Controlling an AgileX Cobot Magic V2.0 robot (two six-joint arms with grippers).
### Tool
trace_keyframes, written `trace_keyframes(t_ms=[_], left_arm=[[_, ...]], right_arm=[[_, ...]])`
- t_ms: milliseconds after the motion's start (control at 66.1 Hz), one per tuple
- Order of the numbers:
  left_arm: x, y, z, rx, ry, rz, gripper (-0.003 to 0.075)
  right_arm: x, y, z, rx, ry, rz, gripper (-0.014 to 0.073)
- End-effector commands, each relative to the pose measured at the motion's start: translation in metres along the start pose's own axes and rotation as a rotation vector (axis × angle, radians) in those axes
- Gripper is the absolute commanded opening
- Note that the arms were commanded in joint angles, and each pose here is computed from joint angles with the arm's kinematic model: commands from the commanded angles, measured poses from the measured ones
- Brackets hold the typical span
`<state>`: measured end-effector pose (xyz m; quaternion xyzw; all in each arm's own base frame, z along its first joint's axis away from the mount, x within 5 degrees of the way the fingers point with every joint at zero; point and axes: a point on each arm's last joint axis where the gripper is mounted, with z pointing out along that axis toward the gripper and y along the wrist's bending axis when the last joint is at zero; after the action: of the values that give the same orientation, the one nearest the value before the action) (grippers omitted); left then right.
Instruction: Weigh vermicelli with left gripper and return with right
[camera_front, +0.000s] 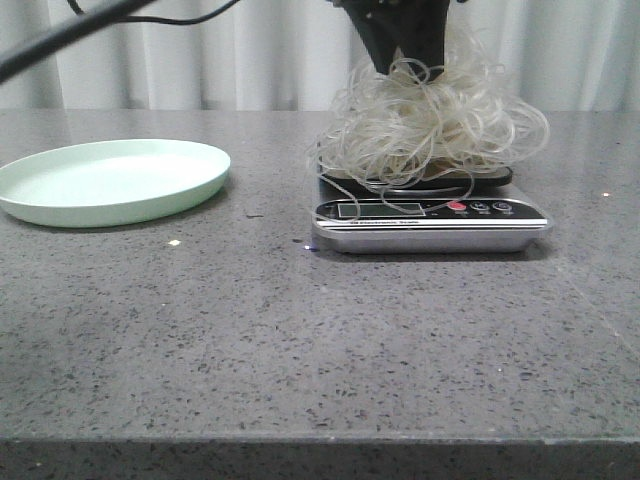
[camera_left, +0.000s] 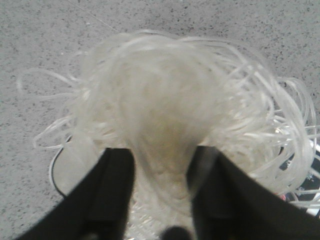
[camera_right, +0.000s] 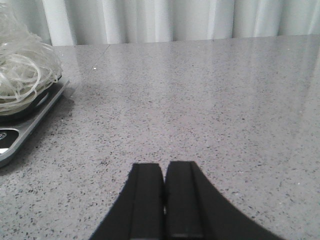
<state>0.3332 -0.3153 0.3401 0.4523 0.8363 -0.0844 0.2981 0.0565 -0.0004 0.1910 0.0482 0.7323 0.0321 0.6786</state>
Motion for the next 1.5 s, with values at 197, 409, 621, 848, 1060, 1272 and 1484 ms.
trace_keyframes(t_ms=[197, 409, 621, 848, 1060, 1272, 1484], left_arm=[[-0.023, 0.004, -0.073, -0.041, -0.151, -0.03, 0.0554], [-0.017, 0.024, -0.129, -0.086, -0.214, -0.117, 0.0547], [0.014, 0.058, -0.183, -0.178, -0.254, -0.219, 0.0522], [0.068, 0.079, -0.238, -0.32, -0.351, -0.317, 0.051], [0.148, 0.073, -0.294, -0.527, -0.465, -0.426, 0.0387], [0.219, 0.041, -0.305, -0.68, -0.527, -0.488, 0.0265], [0.279, -0.002, -0.273, -0.736, -0.668, -0.471, 0.0133]], right_arm=[[-0.011, 0.0, -0.002, 0.006, -0.105, -0.012, 0.0151], [-0.011, 0.0, -0.002, 0.006, -0.105, -0.012, 0.0151], [-0.011, 0.0, -0.002, 0.006, -0.105, -0.012, 0.0151], [-0.011, 0.0, -0.002, 0.006, -0.105, -0.012, 0.0151], [-0.011, 0.0, -0.002, 0.006, -0.105, -0.012, 0.0151], [-0.011, 0.0, -0.002, 0.006, -0.105, -0.012, 0.0151], [-0.011, 0.0, -0.002, 0.006, -0.105, -0.012, 0.0151]])
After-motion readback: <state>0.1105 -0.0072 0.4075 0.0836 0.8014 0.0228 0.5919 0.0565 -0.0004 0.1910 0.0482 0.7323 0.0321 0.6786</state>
